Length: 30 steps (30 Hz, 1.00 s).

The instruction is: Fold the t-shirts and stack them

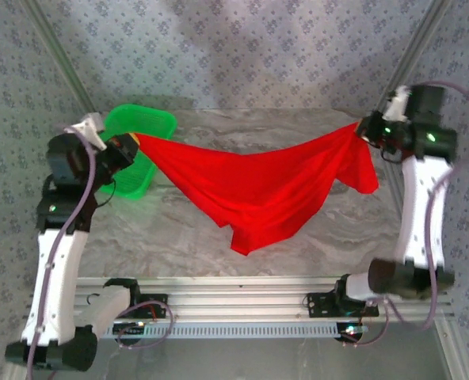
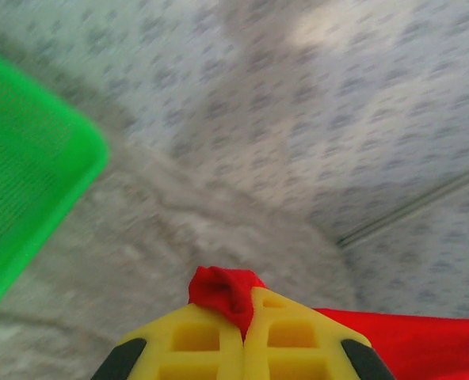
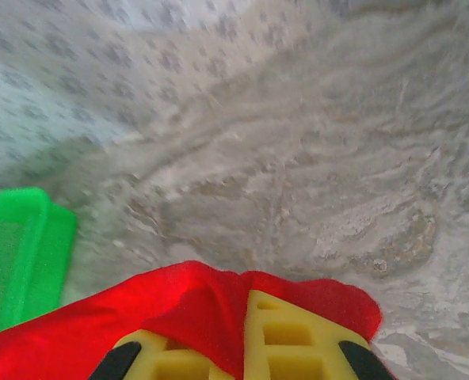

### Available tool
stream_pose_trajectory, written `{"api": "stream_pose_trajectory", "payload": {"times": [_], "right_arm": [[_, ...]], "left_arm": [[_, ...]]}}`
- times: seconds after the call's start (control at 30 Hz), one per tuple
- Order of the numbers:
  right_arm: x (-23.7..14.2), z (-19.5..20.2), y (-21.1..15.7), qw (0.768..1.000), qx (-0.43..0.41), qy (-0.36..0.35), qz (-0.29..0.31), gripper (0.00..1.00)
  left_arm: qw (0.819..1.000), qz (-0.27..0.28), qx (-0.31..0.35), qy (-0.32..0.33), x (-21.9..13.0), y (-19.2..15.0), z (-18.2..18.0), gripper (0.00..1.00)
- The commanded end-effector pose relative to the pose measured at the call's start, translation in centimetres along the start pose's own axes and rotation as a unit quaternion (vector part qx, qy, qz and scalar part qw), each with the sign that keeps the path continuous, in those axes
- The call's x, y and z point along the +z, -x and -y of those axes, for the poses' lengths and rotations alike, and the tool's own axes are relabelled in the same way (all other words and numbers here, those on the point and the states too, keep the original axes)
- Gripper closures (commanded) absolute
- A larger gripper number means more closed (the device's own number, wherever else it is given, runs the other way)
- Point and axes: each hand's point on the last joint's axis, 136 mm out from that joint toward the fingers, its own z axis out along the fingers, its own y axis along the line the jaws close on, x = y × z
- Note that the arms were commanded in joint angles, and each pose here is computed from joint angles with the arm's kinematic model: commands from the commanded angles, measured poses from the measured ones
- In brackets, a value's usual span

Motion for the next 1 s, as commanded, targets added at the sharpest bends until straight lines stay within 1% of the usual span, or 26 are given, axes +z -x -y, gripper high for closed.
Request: {"api": "stream_pose_trajectory", "payload": {"times": [0.0,0.07,0.1,0.17,0.2,0.23,0.3,0.33,0.4,0.5,0.57,0.67,0.77,0.83,0.9,0.97], "right_arm": [[8.2,1.6,-0.1,0.996,-0.047,-0.061,-0.046,1.0],[12.1,1.7,0.7,0.994,-0.063,-0.077,-0.055,0.98],[13.9,0.9,1.3,0.994,-0.074,-0.07,-0.05,0.93],[15.8,-1.6,2.6,0.995,-0.093,-0.034,-0.028,0.69],[15.9,-3.1,3.1,0.995,-0.097,-0.015,-0.014,0.54],[15.2,-4.6,3.4,0.995,-0.104,-0.001,-0.001,0.46],[12.9,-6.9,2.6,0.993,-0.12,0.007,0.008,0.33],[11.6,-7.9,1.2,0.992,-0.124,0.016,-0.002,0.3],[9.2,-8.7,-2.9,0.989,-0.135,0.027,-0.045,0.28],[6.6,-8.4,-11.6,0.981,-0.117,0.045,-0.146,0.28],[6.3,-7.1,-17.9,0.972,-0.084,0.044,-0.214,0.28],[7.3,-4.1,-25.0,0.963,-0.051,0.009,-0.264,0.27],[9.3,-3.5,-27.9,0.961,-0.022,0.016,-0.276,0.27],[10.5,-2.6,-29.0,0.956,-0.032,-0.001,-0.291,0.27],[12.0,-2.5,-29.5,0.955,-0.027,0.001,-0.297,0.27],[13.3,-2.1,-30.2,0.95,-0.028,-0.012,-0.312,0.27]], "left_arm": [[0.998,0.009,0.032,0.058,3.2,0.0,-3.2,1.0],[0.996,-0.002,0.04,0.074,4.9,-0.6,-4.3,1.0],[0.996,-0.004,0.045,0.078,5.5,-0.7,-4.5,1.0],[0.994,-0.003,0.052,0.093,6.1,-0.8,-5.1,1.0],[0.994,-0.001,0.054,0.1,6.3,-0.7,-5.3,1.0],[0.993,0.001,0.056,0.105,6.3,-0.5,-5.4,1.0],[0.992,0.0,0.057,0.112,6.3,-0.4,-5.6,1.0],[0.992,0.0,0.056,0.111,6.4,-0.4,-5.5,1.0],[0.993,-0.005,0.051,0.104,6.4,-0.7,-5.4,1.0],[0.995,-0.011,0.042,0.092,6.3,-1.4,-5.1,1.0],[0.996,-0.018,0.038,0.085,6.2,-2.0,-5.1,1.0],[0.996,-0.025,0.035,0.082,5.9,-2.7,-5.2,1.0],[0.996,-0.031,0.033,0.075,5.6,-3.2,-5.0,1.0],[0.996,-0.036,0.034,0.077,5.3,-3.6,-5.1,1.0],[0.996,-0.038,0.031,0.079,5.0,-3.9,-5.3,1.0],[0.995,-0.04,0.031,0.081,4.6,-4.3,-5.4,1.0]]}}
